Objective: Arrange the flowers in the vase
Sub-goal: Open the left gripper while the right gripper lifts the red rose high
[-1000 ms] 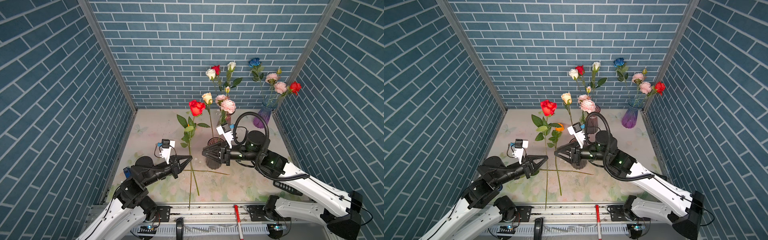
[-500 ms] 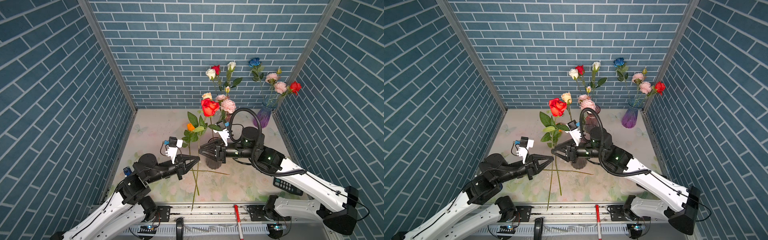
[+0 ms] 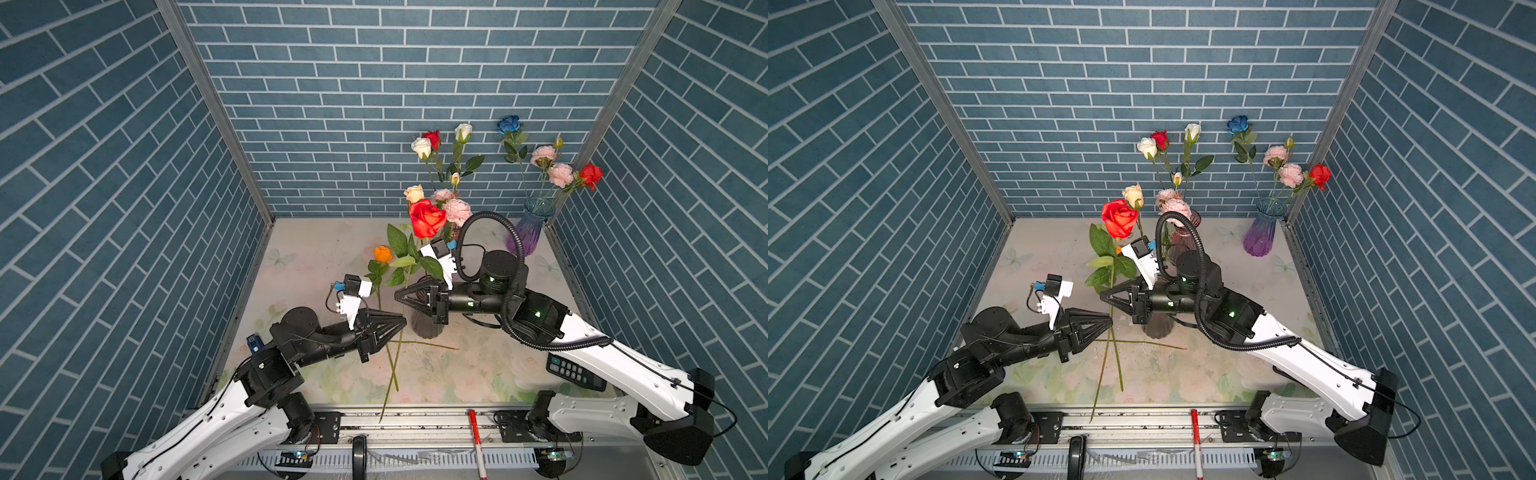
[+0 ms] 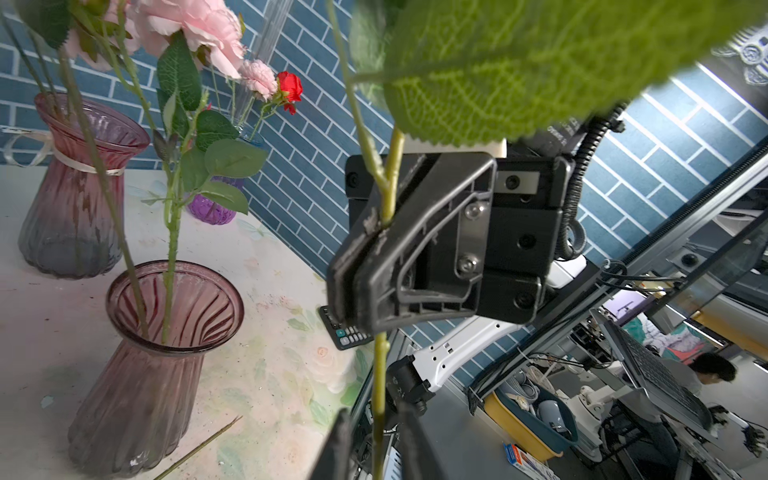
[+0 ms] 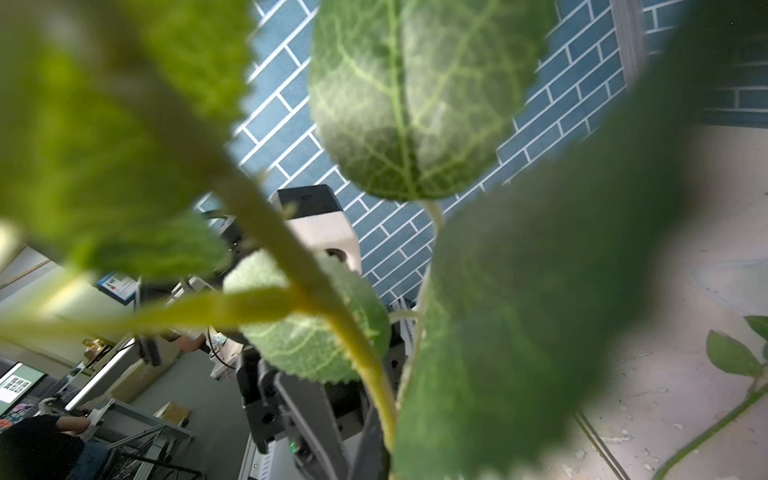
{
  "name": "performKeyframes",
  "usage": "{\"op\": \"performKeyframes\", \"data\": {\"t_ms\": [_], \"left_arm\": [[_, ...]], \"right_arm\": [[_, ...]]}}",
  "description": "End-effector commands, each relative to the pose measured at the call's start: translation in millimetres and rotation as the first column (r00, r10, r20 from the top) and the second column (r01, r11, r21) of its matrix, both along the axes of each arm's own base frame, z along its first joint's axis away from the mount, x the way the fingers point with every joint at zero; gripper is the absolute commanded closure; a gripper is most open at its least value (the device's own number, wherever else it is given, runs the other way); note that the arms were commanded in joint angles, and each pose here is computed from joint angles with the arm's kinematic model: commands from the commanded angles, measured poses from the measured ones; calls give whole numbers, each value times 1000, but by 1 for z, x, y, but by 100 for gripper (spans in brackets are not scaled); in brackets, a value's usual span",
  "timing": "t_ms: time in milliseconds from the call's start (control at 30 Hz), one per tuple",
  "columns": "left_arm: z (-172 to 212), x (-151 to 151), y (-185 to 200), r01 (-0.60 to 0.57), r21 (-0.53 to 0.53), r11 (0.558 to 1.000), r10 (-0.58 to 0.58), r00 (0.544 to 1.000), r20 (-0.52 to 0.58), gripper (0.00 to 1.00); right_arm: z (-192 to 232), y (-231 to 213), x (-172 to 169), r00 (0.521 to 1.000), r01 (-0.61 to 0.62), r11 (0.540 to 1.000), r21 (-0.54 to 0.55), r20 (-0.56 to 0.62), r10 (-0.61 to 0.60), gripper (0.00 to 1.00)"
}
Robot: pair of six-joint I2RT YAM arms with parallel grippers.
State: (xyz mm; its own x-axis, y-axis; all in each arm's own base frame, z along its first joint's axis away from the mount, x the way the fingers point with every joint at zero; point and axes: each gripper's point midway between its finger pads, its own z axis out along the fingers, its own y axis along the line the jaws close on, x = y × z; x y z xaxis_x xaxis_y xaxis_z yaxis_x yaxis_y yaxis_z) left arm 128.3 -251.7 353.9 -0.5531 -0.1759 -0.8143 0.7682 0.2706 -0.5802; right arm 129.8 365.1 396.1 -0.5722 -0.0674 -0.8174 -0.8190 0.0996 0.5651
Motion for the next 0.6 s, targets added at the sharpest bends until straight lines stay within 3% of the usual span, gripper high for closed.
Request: {"op": "performKeyframes", "data": {"t_ms": [0,100,167,333,433,567], "left_arm": [[-5,10,13,-102,19,995,102,995,10,40],[-28,23,33,-232,83,969,235,972,-22,39],[-51,31,45,-303,122,945,311,949,-52,39],[-125,46,69,-443,216,870,479,862,-166,41],[-149,47,69,-451,208,868,488,850,-198,42],[-178,47,69,-447,246,860,496,844,-204,42]], "right_arm": [[29,-24,2,989,91,996,7,118,-91,100],[42,-59,18,942,269,962,-53,223,-252,100],[56,-88,34,869,418,906,-70,320,-376,100],[96,-160,75,574,753,658,-6,495,-652,100],[116,-178,84,452,819,569,77,523,-722,100],[127,-177,93,390,839,524,144,511,-766,100]]}}
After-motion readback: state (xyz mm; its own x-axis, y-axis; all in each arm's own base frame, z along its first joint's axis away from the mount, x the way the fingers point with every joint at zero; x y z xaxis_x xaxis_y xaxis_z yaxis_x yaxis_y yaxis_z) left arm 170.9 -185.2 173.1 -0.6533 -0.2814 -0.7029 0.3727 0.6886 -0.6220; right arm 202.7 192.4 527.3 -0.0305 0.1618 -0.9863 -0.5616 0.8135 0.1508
